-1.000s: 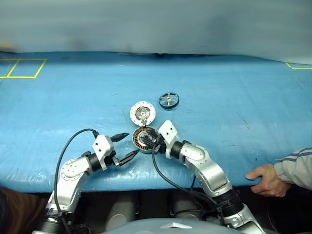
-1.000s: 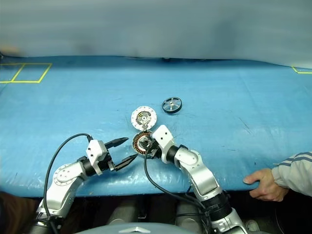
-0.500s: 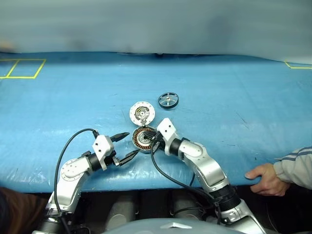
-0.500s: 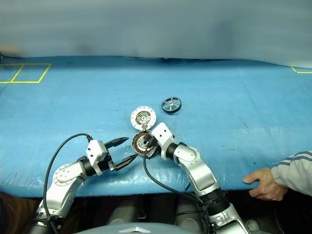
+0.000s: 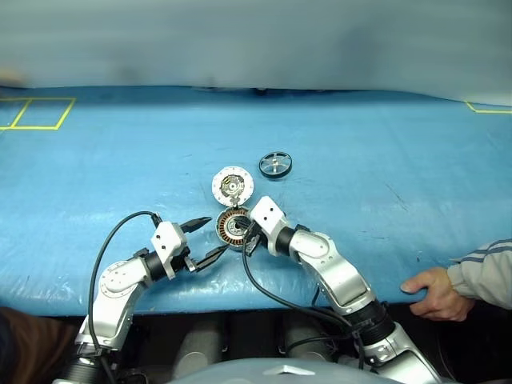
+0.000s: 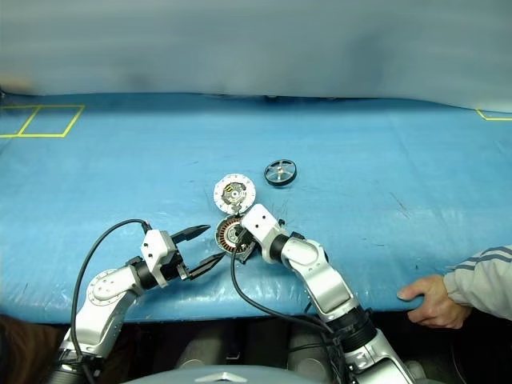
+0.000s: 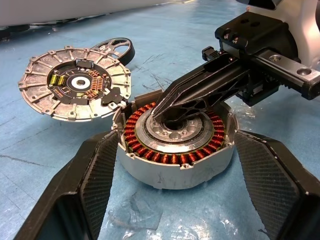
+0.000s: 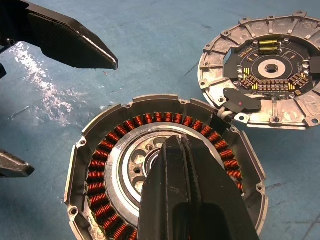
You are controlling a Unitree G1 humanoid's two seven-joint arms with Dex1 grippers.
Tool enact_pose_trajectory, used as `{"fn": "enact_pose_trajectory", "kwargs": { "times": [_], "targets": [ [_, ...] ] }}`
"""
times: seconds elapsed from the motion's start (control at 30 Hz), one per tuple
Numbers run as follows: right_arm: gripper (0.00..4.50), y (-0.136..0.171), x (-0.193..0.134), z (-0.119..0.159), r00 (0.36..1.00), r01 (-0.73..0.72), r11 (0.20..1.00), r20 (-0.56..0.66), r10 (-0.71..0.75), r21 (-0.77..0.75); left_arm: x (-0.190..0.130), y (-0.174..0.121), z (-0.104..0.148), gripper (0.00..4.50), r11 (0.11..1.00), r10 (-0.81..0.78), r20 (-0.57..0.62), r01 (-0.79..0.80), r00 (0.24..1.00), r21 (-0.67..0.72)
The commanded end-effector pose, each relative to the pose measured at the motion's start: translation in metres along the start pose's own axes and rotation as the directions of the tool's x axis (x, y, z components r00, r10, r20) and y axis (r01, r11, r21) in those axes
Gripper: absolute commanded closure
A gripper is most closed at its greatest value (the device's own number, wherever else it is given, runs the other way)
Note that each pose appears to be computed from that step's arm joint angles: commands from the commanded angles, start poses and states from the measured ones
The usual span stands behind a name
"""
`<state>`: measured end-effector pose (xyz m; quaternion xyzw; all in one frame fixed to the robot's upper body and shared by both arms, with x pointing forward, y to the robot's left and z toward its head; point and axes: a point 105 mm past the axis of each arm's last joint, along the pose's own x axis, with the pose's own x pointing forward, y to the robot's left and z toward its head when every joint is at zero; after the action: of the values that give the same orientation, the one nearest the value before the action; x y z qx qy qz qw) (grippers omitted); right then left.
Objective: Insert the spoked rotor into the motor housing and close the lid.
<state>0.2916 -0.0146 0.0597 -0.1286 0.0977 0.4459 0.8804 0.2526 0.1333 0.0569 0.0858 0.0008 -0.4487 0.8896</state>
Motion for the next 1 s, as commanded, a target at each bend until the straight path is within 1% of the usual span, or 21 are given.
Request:
{"fn": "enact_pose_trajectory", "kwargs": {
  "times": [0.03,0.3,0.5,0.57,0.7,0.77,0.83,0.9,0.97,1.0],
  "targets": [
    [4.47,0.001,-0.003,0.009,1.000,-0.011,1.000,0.027,0.011,-0.008,0.002,0.001,0.005,0.62,1.000,-0.004,0.017,0.003,1.000,0.026],
    [4.47,0.002,-0.002,0.016,0.999,-0.019,1.000,0.038,0.020,-0.022,0.002,0.001,0.005,0.62,1.000,-0.003,0.018,0.003,1.000,0.029],
    [4.47,0.001,-0.002,0.003,1.000,-0.020,0.999,-0.017,0.019,-0.039,0.002,0.001,0.005,0.62,1.000,0.003,0.021,-0.004,1.000,0.029],
    [4.47,0.001,-0.004,0.009,1.000,-0.017,1.000,0.013,0.018,-0.021,0.002,0.002,0.005,0.62,1.000,0.005,0.023,-0.005,1.000,0.028],
    [4.47,-0.005,-0.014,0.034,0.990,-0.009,1.000,0.142,0.005,0.025,0.001,0.003,0.007,0.62,1.000,0.007,0.029,-0.007,1.000,0.029],
    [4.47,-0.016,-0.022,0.045,0.983,0.021,0.999,0.181,-0.026,0.029,0.001,0.004,0.007,0.62,0.999,0.007,0.029,-0.008,1.000,0.031],
    [4.47,-0.030,-0.030,0.048,0.980,0.072,0.997,0.182,-0.073,0.013,0.001,0.004,0.007,0.62,0.999,0.007,0.028,-0.008,1.000,0.033],
    [4.47,-0.049,-0.037,0.044,0.979,0.140,0.990,0.150,-0.136,-0.019,0.002,0.005,0.007,0.62,0.999,0.007,0.028,-0.008,1.000,0.034],
    [4.47,-0.070,-0.043,0.035,0.976,0.206,0.976,0.091,-0.199,-0.073,0.002,0.005,0.007,0.62,0.999,0.008,0.030,-0.010,1.000,0.036],
    [4.30,-0.080,-0.045,0.032,0.972,0.230,0.969,0.074,-0.224,-0.089,0.003,0.006,0.007,0.62,0.999,0.009,0.031,-0.010,0.999,0.036]
  ]
}}
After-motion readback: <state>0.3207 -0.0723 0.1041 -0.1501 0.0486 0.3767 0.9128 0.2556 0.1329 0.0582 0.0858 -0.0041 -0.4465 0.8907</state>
